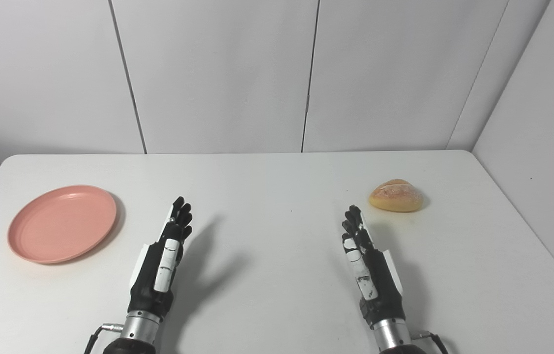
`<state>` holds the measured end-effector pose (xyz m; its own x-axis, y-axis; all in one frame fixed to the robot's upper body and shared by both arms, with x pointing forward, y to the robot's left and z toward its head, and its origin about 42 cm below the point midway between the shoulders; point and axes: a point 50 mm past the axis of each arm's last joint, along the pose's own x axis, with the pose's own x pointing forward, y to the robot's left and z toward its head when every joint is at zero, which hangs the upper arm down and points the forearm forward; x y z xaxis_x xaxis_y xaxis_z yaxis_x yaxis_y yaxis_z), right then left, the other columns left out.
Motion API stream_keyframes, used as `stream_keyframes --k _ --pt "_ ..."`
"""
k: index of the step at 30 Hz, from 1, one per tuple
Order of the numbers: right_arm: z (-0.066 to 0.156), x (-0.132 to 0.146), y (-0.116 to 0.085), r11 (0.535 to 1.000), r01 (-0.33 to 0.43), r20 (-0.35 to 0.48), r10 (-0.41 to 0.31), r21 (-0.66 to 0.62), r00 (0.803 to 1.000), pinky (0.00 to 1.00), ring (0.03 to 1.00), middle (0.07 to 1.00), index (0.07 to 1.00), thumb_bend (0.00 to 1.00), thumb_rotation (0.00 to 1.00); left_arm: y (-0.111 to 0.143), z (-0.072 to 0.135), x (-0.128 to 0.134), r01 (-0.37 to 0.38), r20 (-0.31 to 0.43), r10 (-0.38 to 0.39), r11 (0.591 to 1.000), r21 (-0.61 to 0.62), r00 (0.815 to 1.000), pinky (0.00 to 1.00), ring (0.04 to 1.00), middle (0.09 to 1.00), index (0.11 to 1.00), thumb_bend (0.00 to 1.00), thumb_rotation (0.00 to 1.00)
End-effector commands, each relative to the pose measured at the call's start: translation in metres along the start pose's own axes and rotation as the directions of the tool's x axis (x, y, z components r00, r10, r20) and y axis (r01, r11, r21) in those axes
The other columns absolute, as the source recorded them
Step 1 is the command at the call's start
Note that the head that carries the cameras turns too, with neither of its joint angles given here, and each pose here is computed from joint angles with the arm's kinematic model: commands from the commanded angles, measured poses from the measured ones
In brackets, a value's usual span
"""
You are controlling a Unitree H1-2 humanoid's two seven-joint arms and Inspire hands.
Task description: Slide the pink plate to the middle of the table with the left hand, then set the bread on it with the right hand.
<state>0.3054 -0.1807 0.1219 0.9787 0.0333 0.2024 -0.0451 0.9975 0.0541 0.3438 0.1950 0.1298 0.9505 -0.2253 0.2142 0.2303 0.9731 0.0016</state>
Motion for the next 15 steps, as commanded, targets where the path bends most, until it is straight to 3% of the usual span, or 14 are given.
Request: stream_keyframes --k 1,15 --pt "0.0111 0.011 0.0003 1.0 -0.013 0.049 0.013 -0.007 0.999 1.0 1.0 1.0 1.0 0.64 0.89 -0.0038 0.0066 0.0108 0.003 0.039 -0.003 1.0 -0.022 0.999 1.0 1.0 1.0 1.0 0.66 1.0" --pt "0.0081 0.004 -0.0065 1.0 -0.01 0.045 0.01 0.001 0.999 1.0 1.0 1.0 1.0 0.65 0.86 -0.012 0.0047 0.0033 -0.007 0.039 0.009 0.999 -0.051 0.999 1.0 1.0 1.0 1.0 0.65 1.0"
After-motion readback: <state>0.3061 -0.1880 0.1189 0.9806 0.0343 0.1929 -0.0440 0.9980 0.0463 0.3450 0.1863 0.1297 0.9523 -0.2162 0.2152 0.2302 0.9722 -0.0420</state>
